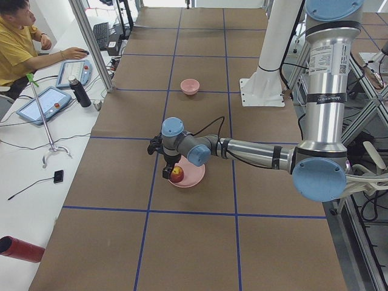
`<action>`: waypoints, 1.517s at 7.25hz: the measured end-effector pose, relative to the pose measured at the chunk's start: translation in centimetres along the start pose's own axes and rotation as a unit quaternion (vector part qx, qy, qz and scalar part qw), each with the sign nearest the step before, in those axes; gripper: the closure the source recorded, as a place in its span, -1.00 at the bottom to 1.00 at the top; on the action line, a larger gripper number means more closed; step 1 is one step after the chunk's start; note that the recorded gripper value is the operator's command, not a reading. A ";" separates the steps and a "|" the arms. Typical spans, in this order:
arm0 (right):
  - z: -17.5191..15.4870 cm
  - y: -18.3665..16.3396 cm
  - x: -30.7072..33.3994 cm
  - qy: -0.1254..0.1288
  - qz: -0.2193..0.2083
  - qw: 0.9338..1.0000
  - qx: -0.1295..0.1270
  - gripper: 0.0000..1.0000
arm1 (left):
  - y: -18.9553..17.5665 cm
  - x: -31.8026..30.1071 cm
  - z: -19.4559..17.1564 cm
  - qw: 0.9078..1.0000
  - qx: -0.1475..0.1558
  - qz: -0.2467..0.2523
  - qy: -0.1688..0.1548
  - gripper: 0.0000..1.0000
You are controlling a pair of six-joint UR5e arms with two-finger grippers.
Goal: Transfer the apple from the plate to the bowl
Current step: 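Reach the left gripper down to the red apple on the pink plate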
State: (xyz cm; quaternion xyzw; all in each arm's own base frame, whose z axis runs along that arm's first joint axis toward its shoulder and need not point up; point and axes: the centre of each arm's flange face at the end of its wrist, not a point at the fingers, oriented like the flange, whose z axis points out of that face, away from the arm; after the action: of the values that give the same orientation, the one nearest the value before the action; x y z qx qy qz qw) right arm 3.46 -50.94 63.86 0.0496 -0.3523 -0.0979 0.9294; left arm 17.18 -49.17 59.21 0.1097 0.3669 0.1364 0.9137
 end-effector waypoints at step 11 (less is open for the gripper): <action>0.6 0.4 0.5 -0.001 0.009 1.000 -0.006 -1.00 | 0.1 2.6 2.0 0.999 -0.009 0.025 0.029 1.00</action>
State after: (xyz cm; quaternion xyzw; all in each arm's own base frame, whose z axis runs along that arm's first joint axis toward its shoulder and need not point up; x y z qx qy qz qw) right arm 3.47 -50.71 64.70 0.0408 -0.3529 -0.0920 0.9302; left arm 20.38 -48.45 59.03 0.1066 0.3891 0.1653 0.9000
